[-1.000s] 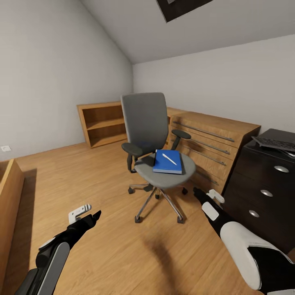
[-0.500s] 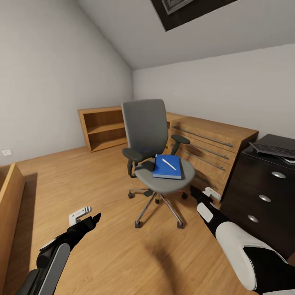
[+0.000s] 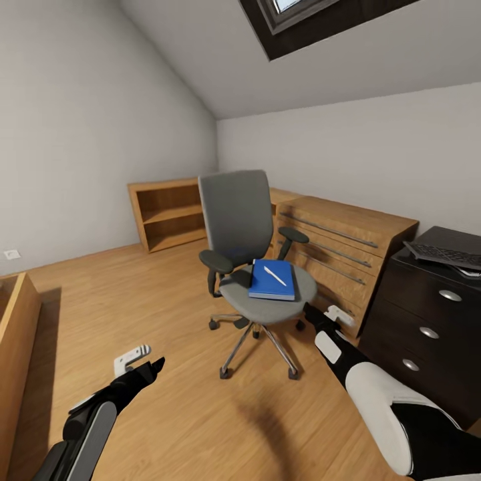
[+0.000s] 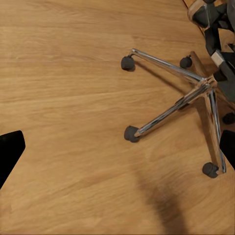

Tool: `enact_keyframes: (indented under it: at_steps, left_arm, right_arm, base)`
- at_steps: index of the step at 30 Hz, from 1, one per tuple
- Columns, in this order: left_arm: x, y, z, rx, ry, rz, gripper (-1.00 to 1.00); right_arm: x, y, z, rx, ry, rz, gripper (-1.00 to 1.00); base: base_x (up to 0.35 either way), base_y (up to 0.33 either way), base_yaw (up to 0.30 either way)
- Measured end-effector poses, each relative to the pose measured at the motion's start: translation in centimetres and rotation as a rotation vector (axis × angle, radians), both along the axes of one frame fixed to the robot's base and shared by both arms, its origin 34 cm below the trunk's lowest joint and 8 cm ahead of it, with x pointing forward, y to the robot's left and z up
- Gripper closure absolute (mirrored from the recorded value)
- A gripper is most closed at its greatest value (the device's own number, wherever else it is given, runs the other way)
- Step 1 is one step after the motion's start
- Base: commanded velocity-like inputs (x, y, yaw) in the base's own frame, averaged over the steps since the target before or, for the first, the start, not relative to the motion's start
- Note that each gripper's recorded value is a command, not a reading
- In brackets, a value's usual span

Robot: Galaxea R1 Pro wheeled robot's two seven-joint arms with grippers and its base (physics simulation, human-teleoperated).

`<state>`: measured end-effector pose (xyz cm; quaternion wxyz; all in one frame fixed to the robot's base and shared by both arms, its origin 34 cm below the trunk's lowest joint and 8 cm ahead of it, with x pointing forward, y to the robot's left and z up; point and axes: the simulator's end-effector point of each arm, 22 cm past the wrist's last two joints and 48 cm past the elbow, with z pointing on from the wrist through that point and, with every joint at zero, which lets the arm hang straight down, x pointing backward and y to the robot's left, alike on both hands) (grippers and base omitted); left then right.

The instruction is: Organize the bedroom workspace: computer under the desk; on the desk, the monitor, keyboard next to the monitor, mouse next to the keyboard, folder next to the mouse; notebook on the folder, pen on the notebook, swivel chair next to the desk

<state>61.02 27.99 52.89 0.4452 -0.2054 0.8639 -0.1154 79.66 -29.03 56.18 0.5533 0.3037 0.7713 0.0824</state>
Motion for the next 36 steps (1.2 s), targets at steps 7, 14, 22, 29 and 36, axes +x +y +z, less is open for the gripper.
enact_keyframes:
  at_steps: [7,14,22,29,36]
  left_arm:
    - [-0.8,0.0,-1.5,-0.005,0.071,0.003,-1.0]
    - [-2.1,0.3,-3.6,-0.002,0.155,0.008,-1.0]
    - [-5.3,2.5,-8.7,0.14,0.259,0.034,-1.0]
    - [-8.2,3.7,-11.3,0.204,0.326,0.043,-1.0]
    - [-12.7,5.4,-14.8,0.245,0.37,0.097,-1.0]
  right_arm:
    - [-2.1,-0.3,-1.0,-0.032,-0.004,-0.042,-1.0]
    - [-3.7,0.2,-1.2,-0.102,0.001,-0.038,-1.0]
    - [-6.8,3.9,-2.8,-0.177,0.038,0.04,-1.0]
    - [-11.9,5.2,-6.5,-0.22,0.12,0.089,-1.0]
    - [-17.4,5.1,-9.8,-0.256,0.193,0.12,-1.0]
  base:
    - [0.0,0.0,-0.066]
    - [0.0,0.0,-0.069]
    - [0.0,0.0,-0.069]
    - [0.0,0.0,-0.064]
    - [0.0,0.0,-0.007]
